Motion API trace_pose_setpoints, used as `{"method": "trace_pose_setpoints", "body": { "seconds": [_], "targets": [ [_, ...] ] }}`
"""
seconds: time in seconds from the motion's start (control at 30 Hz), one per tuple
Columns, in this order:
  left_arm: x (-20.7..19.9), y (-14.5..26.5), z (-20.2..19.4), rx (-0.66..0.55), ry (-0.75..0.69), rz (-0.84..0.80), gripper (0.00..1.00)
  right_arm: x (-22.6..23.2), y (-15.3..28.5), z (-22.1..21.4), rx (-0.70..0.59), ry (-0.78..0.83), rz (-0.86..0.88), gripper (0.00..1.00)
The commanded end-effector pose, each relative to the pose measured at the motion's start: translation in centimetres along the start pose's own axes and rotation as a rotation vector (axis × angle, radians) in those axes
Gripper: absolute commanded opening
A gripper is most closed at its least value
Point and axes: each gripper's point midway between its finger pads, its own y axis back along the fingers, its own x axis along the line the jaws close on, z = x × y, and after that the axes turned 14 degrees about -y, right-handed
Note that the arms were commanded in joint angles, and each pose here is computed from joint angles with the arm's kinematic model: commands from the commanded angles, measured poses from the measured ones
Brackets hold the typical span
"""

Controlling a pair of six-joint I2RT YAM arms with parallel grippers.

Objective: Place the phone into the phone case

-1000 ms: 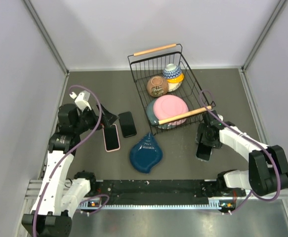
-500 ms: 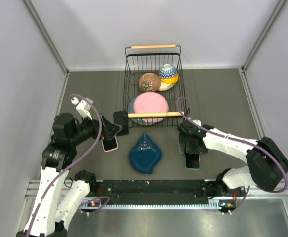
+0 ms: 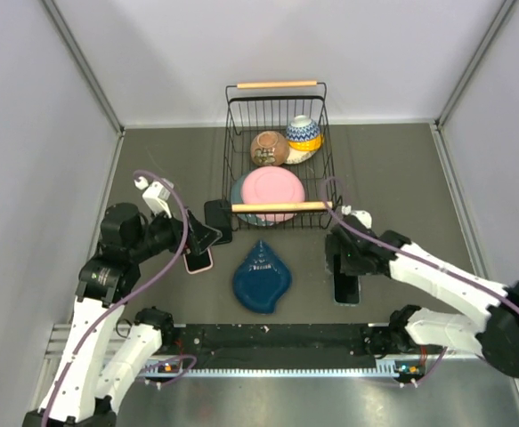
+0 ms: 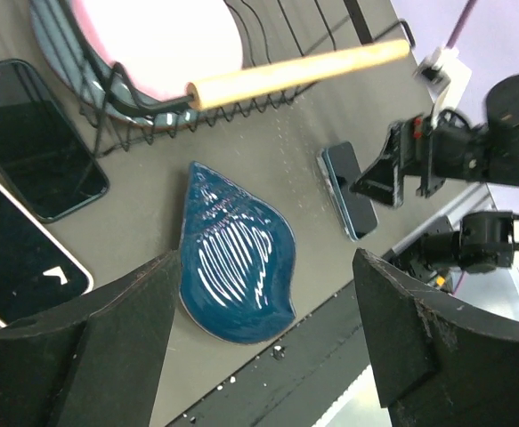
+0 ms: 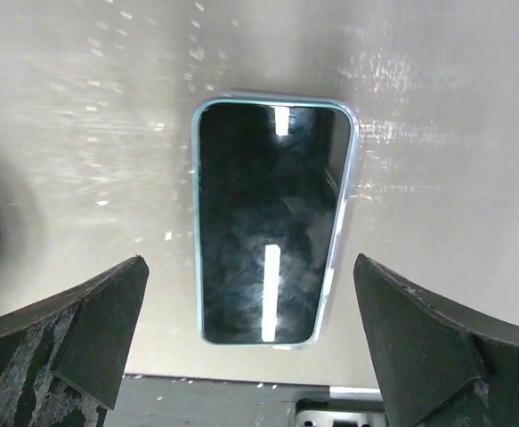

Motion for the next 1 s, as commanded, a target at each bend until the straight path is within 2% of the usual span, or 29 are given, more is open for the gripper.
{"method": "trace_pose_setpoints", "body": {
  "seconds": [0.0,0.1,0.13,0.2,0.27,0.33,0.43,0.6,0.77,0.97],
  "targets": [
    [-0.7,-1.1,-0.3,0.011,-0.004,-0.010,0.81,1.1,3.3,1.4,-0.090,-0.003,0.140,0.99],
    [-2.0,-2.5,-1.2,0.049,-0.009,-0.023,0.80,1.1,5.2,2.2,-0.136,-0.064,0.185,0.99],
    [-3.7,-2.9,-1.9,0.074,-0.014,-0.066,0.80,1.1,5.5,2.2,-0.130,-0.072,0.200,0.99],
    [-4.2,-4.0,-2.3,0.085,-0.017,-0.041,0.79,1.1,6.3,2.4,-0.131,-0.123,0.239,0.99],
    [-6.5,-4.6,-3.4,0.114,-0.017,-0.090,0.76,-0.2,5.9,2.0,-0.098,-0.249,0.217,0.99],
    [-8.2,-5.6,-4.5,0.130,-0.016,-0.101,0.74,-1.2,4.8,0.9,-0.040,-0.301,0.207,0.97],
    [-10.4,-7.6,-6.4,0.165,-0.014,-0.117,0.72,-2.7,3.1,0.3,-0.020,-0.378,0.172,0.93],
    [-12.9,-11.1,-9.1,0.241,0.022,-0.161,0.64,-1.7,1.0,0.9,0.009,-0.399,0.205,0.88],
    [-13.2,-13.4,-10.0,0.231,0.036,-0.164,0.55,-0.6,-0.7,0.0,0.077,-0.350,0.248,0.84],
    [-13.4,-15.4,-11.6,0.254,0.056,-0.161,0.55,-1.1,-2.0,-1.3,0.094,-0.306,0.253,0.81]
  ]
}}
